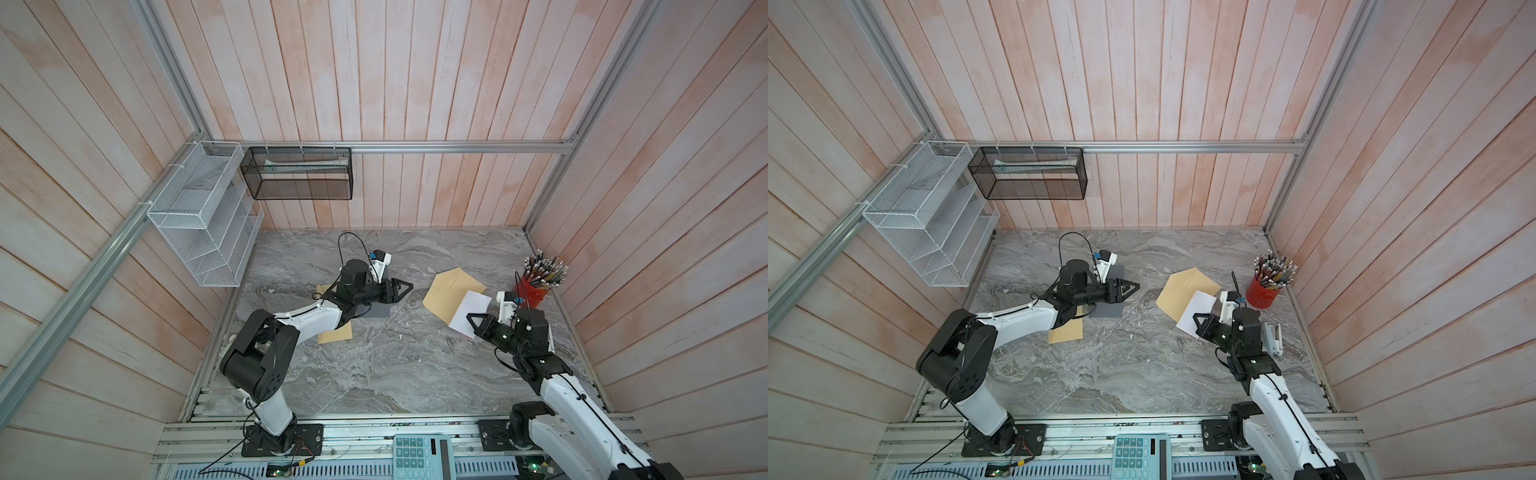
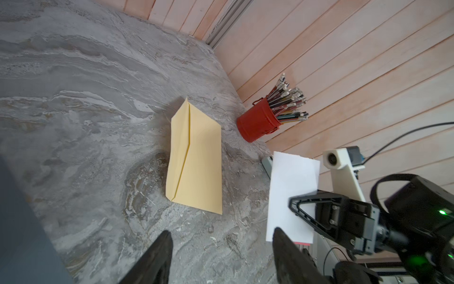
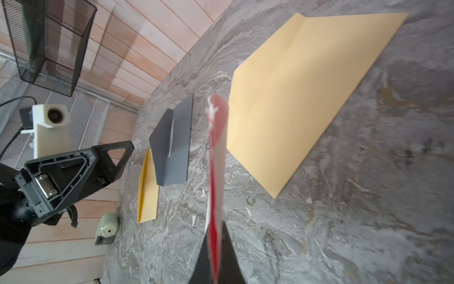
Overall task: Fold the letter paper in half and place it into the envelope
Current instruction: Move the envelope to the center of the board.
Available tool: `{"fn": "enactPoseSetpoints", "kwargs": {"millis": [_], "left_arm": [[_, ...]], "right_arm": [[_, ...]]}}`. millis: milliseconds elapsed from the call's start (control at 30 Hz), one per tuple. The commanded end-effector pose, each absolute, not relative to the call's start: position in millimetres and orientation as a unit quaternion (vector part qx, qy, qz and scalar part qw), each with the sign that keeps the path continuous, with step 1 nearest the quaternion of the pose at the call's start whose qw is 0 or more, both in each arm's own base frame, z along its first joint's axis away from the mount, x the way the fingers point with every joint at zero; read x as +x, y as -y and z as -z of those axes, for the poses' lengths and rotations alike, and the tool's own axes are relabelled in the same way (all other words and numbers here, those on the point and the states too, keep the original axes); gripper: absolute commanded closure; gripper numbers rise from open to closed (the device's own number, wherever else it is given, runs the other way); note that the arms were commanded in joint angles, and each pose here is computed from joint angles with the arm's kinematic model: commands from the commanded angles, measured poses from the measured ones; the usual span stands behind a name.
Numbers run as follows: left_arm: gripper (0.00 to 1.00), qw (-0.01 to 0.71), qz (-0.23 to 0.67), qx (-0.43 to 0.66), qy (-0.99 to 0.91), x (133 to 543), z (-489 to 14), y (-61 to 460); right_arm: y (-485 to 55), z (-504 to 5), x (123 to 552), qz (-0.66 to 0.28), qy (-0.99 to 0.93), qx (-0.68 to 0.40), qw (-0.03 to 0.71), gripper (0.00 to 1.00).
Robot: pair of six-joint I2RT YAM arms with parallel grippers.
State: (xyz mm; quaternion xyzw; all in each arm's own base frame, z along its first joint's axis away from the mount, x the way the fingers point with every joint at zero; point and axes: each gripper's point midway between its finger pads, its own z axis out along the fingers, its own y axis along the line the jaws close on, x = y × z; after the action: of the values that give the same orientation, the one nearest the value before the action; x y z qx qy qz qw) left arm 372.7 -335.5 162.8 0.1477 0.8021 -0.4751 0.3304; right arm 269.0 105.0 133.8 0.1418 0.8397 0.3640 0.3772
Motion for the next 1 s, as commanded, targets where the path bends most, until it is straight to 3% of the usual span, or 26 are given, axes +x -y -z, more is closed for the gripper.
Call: {"fn": "enactPoseSetpoints", "kwargs": {"millis": [0, 400, 967], "left_arm": [[0.34, 0.351, 0.421, 0.161, -0.821, 390, -147, 347], [0.37, 0.315, 0.409, 0.172, -0.839, 424, -102, 398], [0.42, 0.262, 0.378, 0.18, -0.87, 431, -43, 438]], "right_arm": [[-97, -109, 254, -0.335, -0.861, 0.154, 0.35, 1.0], [-103, -96, 239, -0.366, -0.854, 0.166, 0.33, 1.0], [-107, -93, 240, -0.383, -0.847, 0.17, 0.328, 1.0]]}}
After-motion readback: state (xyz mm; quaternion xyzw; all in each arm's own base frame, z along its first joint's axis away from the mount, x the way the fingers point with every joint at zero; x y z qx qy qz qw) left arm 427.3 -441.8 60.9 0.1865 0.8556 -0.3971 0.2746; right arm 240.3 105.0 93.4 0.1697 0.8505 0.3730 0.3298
